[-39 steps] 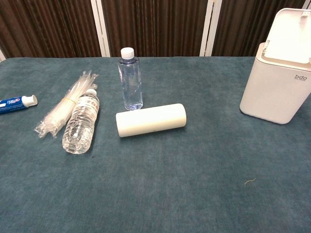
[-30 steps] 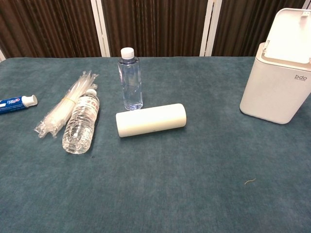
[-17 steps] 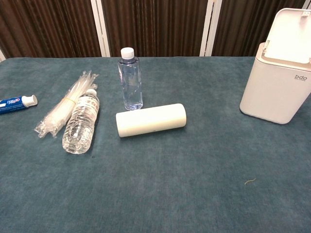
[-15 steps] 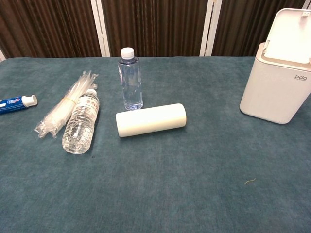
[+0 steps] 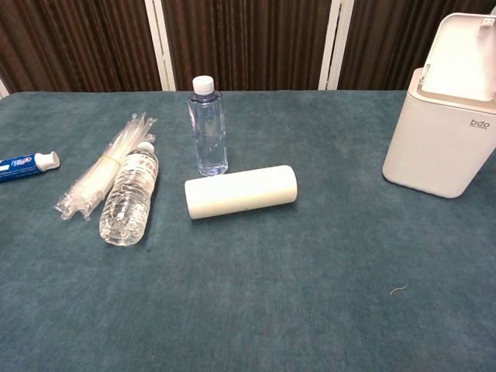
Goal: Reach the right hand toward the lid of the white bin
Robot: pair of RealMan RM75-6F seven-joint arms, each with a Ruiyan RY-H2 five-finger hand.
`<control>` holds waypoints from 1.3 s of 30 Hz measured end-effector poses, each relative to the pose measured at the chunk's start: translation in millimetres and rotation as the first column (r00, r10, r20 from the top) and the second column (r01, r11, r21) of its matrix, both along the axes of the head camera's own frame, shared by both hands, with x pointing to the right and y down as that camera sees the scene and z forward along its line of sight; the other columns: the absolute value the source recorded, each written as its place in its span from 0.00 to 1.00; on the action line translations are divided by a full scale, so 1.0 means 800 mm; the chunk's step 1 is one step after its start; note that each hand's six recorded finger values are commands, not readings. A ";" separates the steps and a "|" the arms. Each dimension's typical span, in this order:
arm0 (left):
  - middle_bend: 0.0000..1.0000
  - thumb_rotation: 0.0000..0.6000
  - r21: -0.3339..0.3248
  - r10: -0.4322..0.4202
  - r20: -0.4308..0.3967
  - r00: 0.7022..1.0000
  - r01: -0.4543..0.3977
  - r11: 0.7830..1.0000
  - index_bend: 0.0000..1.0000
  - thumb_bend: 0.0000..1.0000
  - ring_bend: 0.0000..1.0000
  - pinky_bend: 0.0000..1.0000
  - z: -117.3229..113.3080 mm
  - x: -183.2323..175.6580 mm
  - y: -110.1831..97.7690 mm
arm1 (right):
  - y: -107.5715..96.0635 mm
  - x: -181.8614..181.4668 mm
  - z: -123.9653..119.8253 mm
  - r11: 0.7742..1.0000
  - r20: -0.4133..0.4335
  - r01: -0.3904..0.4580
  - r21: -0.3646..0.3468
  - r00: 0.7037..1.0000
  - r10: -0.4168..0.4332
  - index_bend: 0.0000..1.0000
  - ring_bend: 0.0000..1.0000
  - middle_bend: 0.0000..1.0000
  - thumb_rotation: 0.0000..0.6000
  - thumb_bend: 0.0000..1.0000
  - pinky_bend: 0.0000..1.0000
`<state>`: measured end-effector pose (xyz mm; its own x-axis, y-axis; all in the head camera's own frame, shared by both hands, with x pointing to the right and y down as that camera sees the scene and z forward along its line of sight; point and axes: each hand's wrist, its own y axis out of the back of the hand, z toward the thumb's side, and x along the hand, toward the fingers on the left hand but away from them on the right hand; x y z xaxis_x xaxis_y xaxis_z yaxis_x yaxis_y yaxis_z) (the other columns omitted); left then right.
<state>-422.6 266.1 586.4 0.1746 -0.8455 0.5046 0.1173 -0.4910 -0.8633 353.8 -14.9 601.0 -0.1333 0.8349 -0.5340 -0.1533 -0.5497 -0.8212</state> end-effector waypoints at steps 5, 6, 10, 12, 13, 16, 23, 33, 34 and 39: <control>0.00 1.00 -0.003 0.005 -0.004 1.000 -0.005 1.000 0.00 0.54 0.00 0.00 -0.001 0.001 0.002 | 0.007 0.001 -0.004 1.000 0.022 0.021 -0.015 1.000 -0.021 0.39 1.00 1.00 1.00 0.49 1.00; 0.00 1.00 -0.005 0.007 -0.004 1.000 -0.007 1.000 0.00 0.54 0.00 0.00 -0.001 0.001 0.002 | 0.009 0.001 -0.007 0.999 0.028 0.028 -0.014 0.999 -0.028 0.40 1.00 1.00 1.00 0.49 1.00; 0.00 1.00 -0.010 0.014 0.000 1.000 -0.014 1.000 0.00 0.53 0.00 0.00 0.002 0.003 0.003 | 0.020 0.001 -0.018 0.998 0.046 0.069 -0.009 0.997 -0.068 0.40 1.00 1.00 1.00 0.49 1.00; 0.00 1.00 -0.013 0.017 0.001 1.000 -0.017 1.000 0.00 0.53 0.00 0.00 0.003 0.004 0.004 | 0.029 0.000 -0.023 0.995 0.052 0.100 -0.007 0.994 -0.100 0.39 1.00 1.00 1.00 0.49 1.00; 0.00 1.00 -0.014 0.018 0.002 1.000 -0.018 1.000 0.00 0.53 0.00 0.00 0.003 0.004 0.004 | 0.033 -0.001 -0.025 0.993 0.054 0.116 -0.007 0.992 -0.116 0.39 1.00 1.00 1.00 0.49 1.00; 0.00 1.00 -0.017 0.019 0.004 1.000 -0.019 1.000 0.00 0.53 0.00 0.00 0.005 0.005 0.005 | 0.054 -0.004 -0.027 0.983 0.052 0.180 -0.019 0.982 -0.179 0.38 1.00 1.00 1.00 0.49 1.00; 0.00 1.00 -0.019 0.018 0.006 1.000 -0.018 1.000 0.00 0.53 0.00 0.00 0.005 0.004 0.005 | 0.117 -0.007 0.000 0.952 0.037 0.291 -0.095 0.957 -0.289 0.35 1.00 1.00 1.00 0.49 1.00; 0.00 1.00 -0.014 0.017 0.000 1.000 -0.017 1.000 0.00 0.53 0.00 0.00 0.003 0.003 0.003 | 0.143 0.000 0.028 0.945 0.019 0.302 -0.128 0.953 -0.302 0.23 0.99 1.00 1.00 0.49 0.98; 0.00 1.00 -0.013 0.017 0.000 1.000 -0.017 1.000 0.00 0.53 0.00 0.00 0.002 0.003 0.003 | 0.143 0.000 0.024 0.947 0.025 0.301 -0.109 0.954 -0.300 0.16 0.94 0.98 1.00 0.49 0.92; 0.00 1.00 -0.008 0.018 -0.004 1.000 -0.018 1.000 0.00 0.53 0.00 0.00 0.000 0.004 0.004 | 0.149 -0.001 -0.014 0.946 0.045 0.316 0.066 0.946 -0.320 0.00 0.33 0.36 1.00 0.49 0.46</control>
